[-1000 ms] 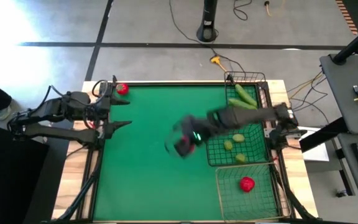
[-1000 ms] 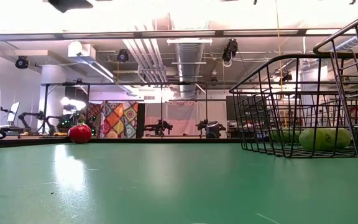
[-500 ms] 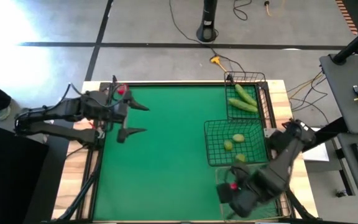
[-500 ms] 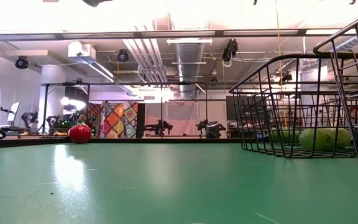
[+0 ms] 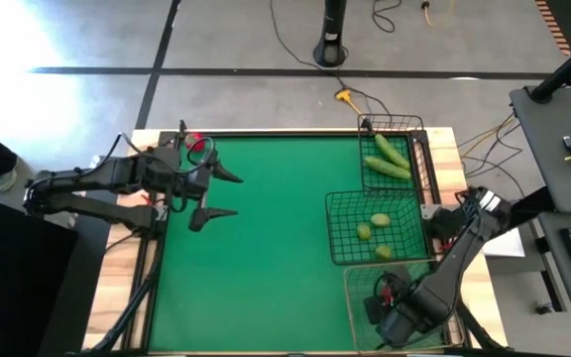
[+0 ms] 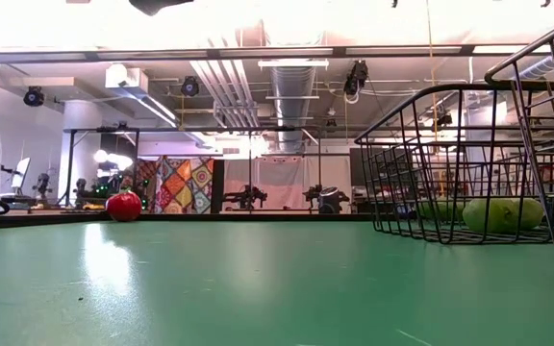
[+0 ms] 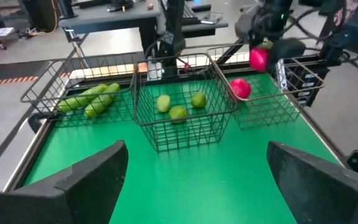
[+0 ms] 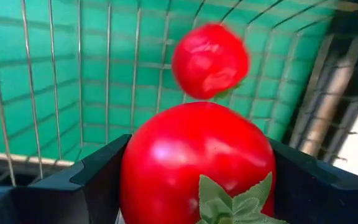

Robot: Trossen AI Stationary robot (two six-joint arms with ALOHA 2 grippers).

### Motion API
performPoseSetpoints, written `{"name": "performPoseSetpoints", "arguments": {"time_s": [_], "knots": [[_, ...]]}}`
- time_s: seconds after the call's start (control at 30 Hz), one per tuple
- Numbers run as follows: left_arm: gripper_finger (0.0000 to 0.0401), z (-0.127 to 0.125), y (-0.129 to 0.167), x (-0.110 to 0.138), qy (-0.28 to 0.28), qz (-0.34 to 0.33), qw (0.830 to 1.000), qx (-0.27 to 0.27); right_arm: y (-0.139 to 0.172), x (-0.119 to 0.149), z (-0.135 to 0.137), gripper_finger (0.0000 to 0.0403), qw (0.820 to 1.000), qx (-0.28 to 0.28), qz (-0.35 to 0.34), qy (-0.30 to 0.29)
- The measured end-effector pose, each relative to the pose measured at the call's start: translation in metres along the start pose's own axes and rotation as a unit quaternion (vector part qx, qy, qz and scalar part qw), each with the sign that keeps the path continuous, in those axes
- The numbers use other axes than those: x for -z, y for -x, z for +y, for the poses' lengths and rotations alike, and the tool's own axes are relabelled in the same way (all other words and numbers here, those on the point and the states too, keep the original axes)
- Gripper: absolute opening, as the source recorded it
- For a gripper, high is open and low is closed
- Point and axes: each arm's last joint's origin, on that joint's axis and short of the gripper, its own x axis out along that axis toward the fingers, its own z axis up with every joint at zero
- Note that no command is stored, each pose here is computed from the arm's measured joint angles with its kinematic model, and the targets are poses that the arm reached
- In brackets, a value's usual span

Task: Sort produce into baskets
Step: Put the bottom tomato into the gold wire basket

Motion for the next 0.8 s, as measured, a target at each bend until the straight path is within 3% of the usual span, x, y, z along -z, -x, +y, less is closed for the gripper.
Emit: {"name": "performPoseSetpoints", "arguments": {"time_s": [0.37,0.53,0.8], "knots": [[0.0363,-0.001,0.002,0.003,0.01,0.012,1.0,0.005,-0.07,-0.003,0.003,0.0304,0.995,-0.062,0.082,0.005],[0.0363,-0.002,0.002,0.003,0.013,0.015,1.0,0.005,-0.094,-0.004,0.003,0.0306,0.991,-0.063,0.117,-0.002],[0.0363,-0.002,0.002,0.004,0.023,0.019,1.0,0.006,-0.11,-0.01,-0.003,0.0353,0.992,-0.043,0.117,-0.003]]}}
